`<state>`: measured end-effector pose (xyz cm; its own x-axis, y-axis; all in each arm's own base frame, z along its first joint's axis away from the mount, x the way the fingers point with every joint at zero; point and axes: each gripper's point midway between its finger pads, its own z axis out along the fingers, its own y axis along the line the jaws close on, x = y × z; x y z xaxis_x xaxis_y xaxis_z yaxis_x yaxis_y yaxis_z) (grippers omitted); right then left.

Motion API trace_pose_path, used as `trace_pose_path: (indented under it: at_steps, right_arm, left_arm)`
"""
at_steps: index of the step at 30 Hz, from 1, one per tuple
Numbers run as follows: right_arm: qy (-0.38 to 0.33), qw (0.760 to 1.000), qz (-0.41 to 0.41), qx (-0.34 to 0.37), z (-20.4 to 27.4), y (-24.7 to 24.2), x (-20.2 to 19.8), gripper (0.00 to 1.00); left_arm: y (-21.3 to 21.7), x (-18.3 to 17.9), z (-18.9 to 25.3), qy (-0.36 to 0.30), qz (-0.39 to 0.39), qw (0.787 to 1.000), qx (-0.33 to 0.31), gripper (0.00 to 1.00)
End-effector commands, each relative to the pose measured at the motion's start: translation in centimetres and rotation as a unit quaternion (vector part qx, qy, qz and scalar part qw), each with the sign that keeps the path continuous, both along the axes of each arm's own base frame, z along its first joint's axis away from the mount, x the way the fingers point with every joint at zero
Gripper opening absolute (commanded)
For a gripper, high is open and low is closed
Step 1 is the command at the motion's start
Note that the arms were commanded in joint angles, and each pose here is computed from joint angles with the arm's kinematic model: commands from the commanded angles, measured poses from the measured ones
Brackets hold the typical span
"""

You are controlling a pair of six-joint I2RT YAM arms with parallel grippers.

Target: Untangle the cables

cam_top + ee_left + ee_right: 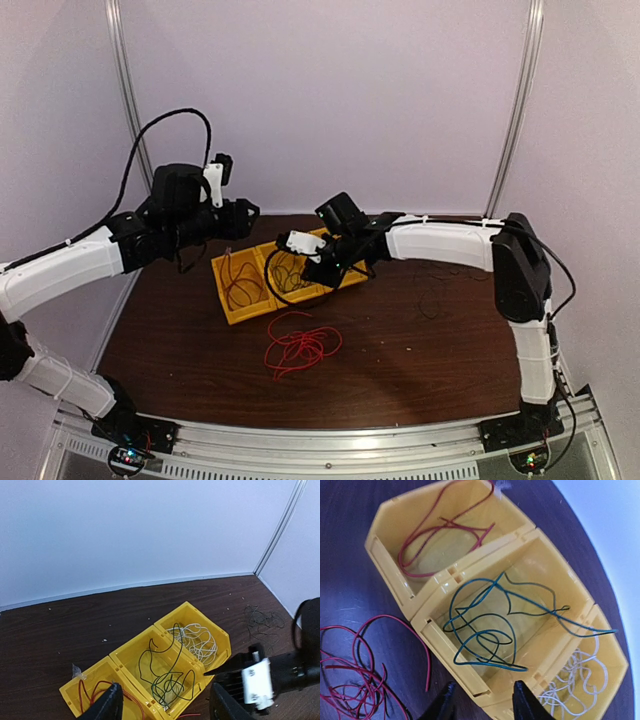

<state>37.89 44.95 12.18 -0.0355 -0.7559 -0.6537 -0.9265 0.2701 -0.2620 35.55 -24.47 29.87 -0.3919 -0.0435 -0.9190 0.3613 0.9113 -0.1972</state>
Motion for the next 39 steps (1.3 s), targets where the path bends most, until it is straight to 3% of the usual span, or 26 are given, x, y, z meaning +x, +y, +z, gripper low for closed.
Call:
trace_pose_path:
  at_steps: [1,6,10,13,18,30,32,34,37,39]
  right_arm:
    - [-0.033,0.997,0.018,0.071,8.9,-1.2,-2.2,0.44]
    - [-0.002,0.995,0.034,0.093,11.3,-4.2,-4.9,0.46]
    - [0.0,0.991,0.008,0.133,13.5,-8.7,-4.8,0.47]
    - [-0.001,0.989,-0.026,0.146,13.9,-12.3,-4.0,0.47]
    - [0.01,0.982,-0.073,0.176,13.1,-17.0,-3.5,0.47]
    - [0.027,0.977,-0.084,0.195,12.1,-18.1,-3.4,0.47]
    - [0.03,0.977,-0.083,0.195,12.0,-18.1,-3.5,0.47]
    - [0.032,0.977,-0.081,0.195,11.9,-18.1,-3.6,0.46]
    - [0.029,0.977,-0.083,0.196,11.9,-18.2,-3.6,0.46]
    - [0.028,0.977,-0.084,0.196,11.8,-18.2,-3.6,0.46]
  left_arm:
    - [-1.4,0.6,-0.6,0.0,-0.037,0.999,0.027,0.6]
    - [-5.1,1.8,-4.2,0.044,-0.098,0.993,0.046,0.61]
    - [-7.4,3.5,-6.9,0.07,-0.117,0.988,0.075,0.61]
    - [-8.3,5.0,-8.5,0.087,-0.114,0.985,0.099,0.61]
    - [-9.0,7.4,-10.0,0.099,-0.092,0.983,0.124,0.53]
    - [-9.2,10.2,-15.0,0.164,-0.056,0.969,0.174,0.44]
    - [-9.1,10.5,-15.5,0.168,-0.052,0.968,0.177,0.4]
    - [-9.1,10.7,-15.7,0.168,-0.052,0.968,0.179,0.3]
    - [-9.0,10.7,-15.6,0.167,-0.048,0.968,0.179,0.0]
    - [-8.3,10.7,-15.5,0.167,-0.031,0.969,0.181,0.0]
